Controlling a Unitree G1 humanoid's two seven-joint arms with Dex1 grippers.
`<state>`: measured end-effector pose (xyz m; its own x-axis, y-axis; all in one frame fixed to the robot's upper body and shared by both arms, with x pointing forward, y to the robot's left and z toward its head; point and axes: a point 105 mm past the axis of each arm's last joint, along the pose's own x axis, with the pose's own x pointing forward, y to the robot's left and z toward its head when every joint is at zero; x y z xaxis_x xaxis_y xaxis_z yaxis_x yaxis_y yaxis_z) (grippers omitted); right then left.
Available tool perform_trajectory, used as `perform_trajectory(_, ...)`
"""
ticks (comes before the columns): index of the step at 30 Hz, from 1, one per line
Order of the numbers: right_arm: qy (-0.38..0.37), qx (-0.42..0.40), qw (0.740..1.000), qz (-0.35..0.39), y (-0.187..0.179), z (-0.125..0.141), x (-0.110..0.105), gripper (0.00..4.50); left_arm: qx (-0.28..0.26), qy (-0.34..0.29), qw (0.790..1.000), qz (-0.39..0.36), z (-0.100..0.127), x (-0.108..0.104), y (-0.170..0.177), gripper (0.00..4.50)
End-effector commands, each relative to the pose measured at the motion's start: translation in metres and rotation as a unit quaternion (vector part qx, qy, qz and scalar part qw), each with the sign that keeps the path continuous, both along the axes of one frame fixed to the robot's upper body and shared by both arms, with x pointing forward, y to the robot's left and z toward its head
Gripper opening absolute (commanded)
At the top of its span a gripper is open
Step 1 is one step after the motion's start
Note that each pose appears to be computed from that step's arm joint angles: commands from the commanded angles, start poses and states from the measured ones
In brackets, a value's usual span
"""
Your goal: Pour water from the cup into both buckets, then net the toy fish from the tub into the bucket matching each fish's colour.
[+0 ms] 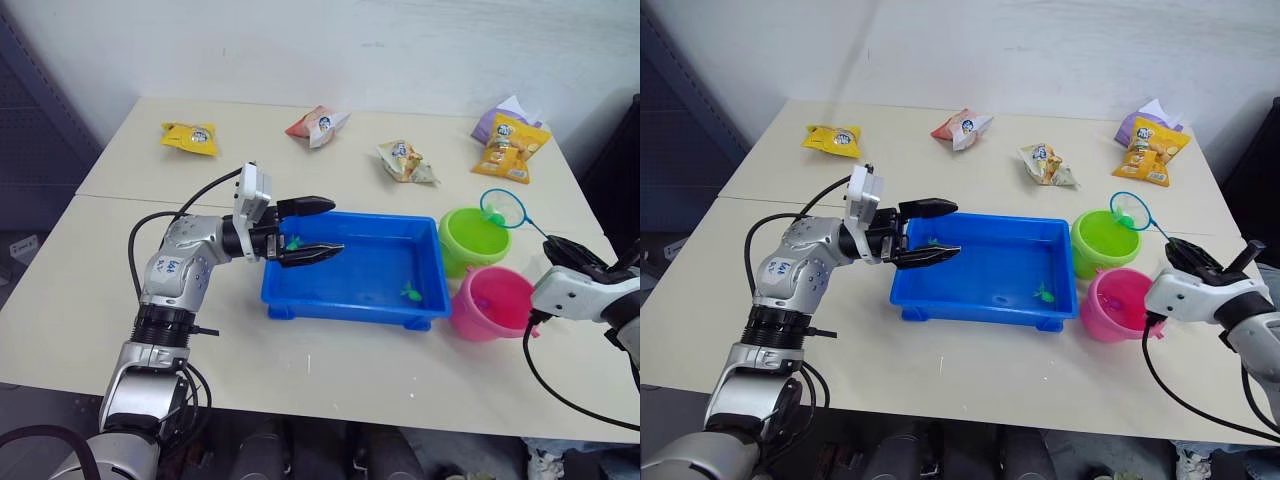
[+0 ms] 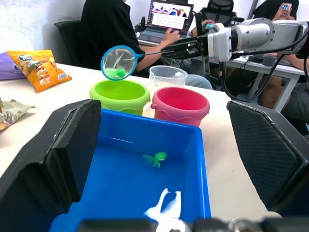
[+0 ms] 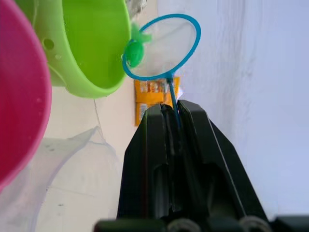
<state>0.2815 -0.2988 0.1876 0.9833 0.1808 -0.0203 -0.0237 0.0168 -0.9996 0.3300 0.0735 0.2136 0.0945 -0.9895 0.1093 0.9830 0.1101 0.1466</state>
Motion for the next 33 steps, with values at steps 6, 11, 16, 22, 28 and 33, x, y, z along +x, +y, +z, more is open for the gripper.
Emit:
perform_trajectory(6, -0.034, 0.042, 0.996, 0.067, 0.015, 0.015, -0.008, 0.0, 0.003, -0.02, 1.0, 0.009, 0.004, -0.003, 0.008, 4.48)
perform_trajectory(11, 0.072, 0.278, 0.948, 0.135, 0.049, 0.027, -0.01, 0.0, 0.014, -0.023, 0.999, 0.02, 0.0, -0.002, 0.023, 4.48)
perform_trajectory(16, 0.241, 0.387, 0.876, 0.157, 0.089, 0.019, -0.012, 0.0, 0.026, -0.022, 0.999, 0.033, -0.005, -0.001, 0.036, 4.48)
perform_trajectory(22, 0.339, 0.336, 0.871, 0.119, 0.115, -0.001, -0.01, 0.0, 0.024, -0.022, 0.999, 0.038, -0.007, -0.003, 0.035, 4.48)
perform_trajectory(28, 0.249, 0.184, 0.946, 0.101, 0.109, 0.01, 0.016, 0.0, 0.022, -0.015, 0.999, 0.047, -0.011, -0.006, 0.036, 4.48)
perform_trajectory(33, 0.211, 0.04, 0.969, 0.126, 0.113, 0.014, 0.026, 0.0, 0.021, -0.012, 0.998, 0.05, -0.013, -0.008, 0.036, 4.48)
